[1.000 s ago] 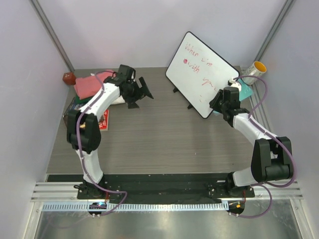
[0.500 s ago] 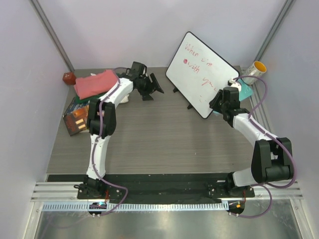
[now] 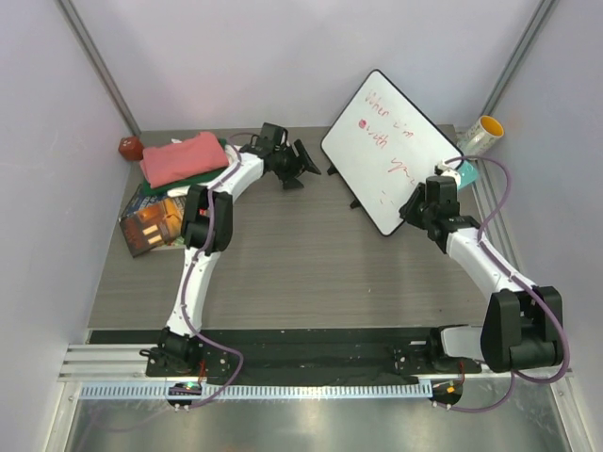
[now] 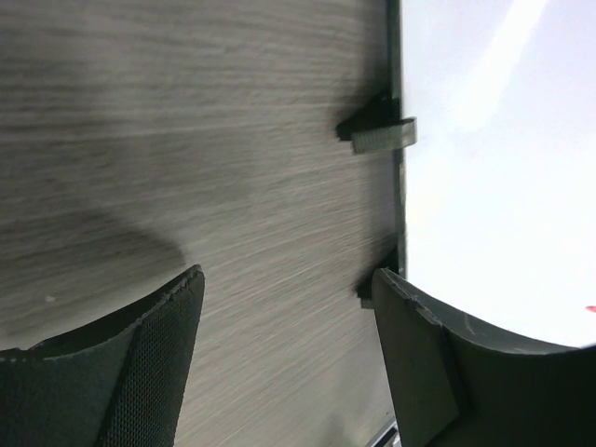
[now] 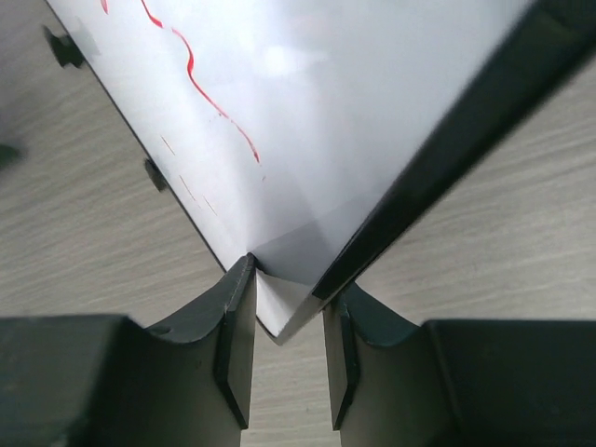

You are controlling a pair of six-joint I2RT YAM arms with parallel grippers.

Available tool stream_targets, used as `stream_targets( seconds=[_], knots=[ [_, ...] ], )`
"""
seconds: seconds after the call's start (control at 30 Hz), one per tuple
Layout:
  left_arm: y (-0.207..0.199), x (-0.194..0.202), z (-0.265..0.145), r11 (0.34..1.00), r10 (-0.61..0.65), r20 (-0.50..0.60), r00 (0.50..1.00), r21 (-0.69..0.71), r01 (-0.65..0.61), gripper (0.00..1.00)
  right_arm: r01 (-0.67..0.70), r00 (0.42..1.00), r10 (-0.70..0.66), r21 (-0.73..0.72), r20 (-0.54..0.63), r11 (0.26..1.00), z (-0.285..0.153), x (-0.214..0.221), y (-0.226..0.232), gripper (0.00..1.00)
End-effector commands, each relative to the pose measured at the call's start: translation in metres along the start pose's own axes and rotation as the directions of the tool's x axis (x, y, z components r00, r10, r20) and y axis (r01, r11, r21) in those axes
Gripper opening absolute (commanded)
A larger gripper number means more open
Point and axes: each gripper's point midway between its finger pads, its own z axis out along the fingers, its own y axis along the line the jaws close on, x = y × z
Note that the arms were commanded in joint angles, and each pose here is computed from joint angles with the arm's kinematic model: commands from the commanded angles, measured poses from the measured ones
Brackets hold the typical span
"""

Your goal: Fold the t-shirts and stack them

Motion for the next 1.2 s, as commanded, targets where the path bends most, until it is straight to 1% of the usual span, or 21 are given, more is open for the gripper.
stream_targets(
  seconds=[0.0,0.1,0.13,0.17,0.3,0.4,0.63,0.77,0.97,1.1,1.17],
  knots=[
    [-0.026,-0.015,0.008,0.995,0.015,0.044,0.999,0.097,-0.019,0.73,0.163,0.957,-0.112,0.177,-0.266,0.971,-0.023,0.075,-0.059,0.01],
    [-0.030,-0.016,0.019,0.994,0.021,0.050,0.999,0.109,-0.026,0.73,0.149,0.960,-0.101,0.171,-0.261,0.974,-0.026,0.079,-0.059,0.01],
    [-0.038,-0.019,0.019,0.992,0.026,0.059,0.998,0.126,-0.034,0.73,0.145,0.960,-0.097,0.169,-0.263,0.975,-0.027,0.081,-0.059,0.01],
    [-0.035,-0.015,0.027,0.992,0.021,0.048,0.999,0.122,-0.027,0.73,0.144,0.959,-0.097,0.163,-0.268,0.976,-0.026,0.082,-0.058,0.01],
    [-0.047,-0.013,0.035,0.988,0.019,0.046,0.999,0.150,-0.026,0.72,0.155,0.946,-0.104,0.146,-0.307,0.977,-0.024,0.090,-0.055,0.01],
    [-0.052,-0.010,0.036,0.987,0.025,0.045,0.999,0.159,-0.032,0.72,0.161,0.947,-0.109,0.155,-0.302,0.975,-0.022,0.088,-0.055,0.01],
    [-0.050,-0.002,0.031,0.987,0.038,0.025,0.999,0.152,-0.042,0.72,0.133,0.967,-0.100,0.130,-0.236,0.983,-0.016,0.066,-0.040,0.01],
    [-0.050,0.000,0.028,0.987,0.052,0.021,0.998,0.149,-0.054,0.73,0.113,0.971,-0.087,0.110,-0.222,0.987,-0.015,0.060,-0.033,0.01],
    [-0.049,-0.001,0.032,0.987,0.050,0.022,0.998,0.154,-0.053,0.77,0.102,0.979,-0.084,0.086,-0.184,0.991,-0.019,0.049,-0.023,0.01],
    [-0.049,-0.002,0.033,0.987,0.044,0.022,0.999,0.157,-0.047,0.77,0.098,0.984,-0.086,0.077,-0.154,0.992,-0.022,0.039,-0.018,0.01],
    [-0.049,0.000,0.034,0.986,0.046,0.016,0.999,0.159,-0.048,0.77,0.101,0.986,-0.089,0.079,-0.142,0.992,-0.023,0.035,-0.017,0.08]
  ],
)
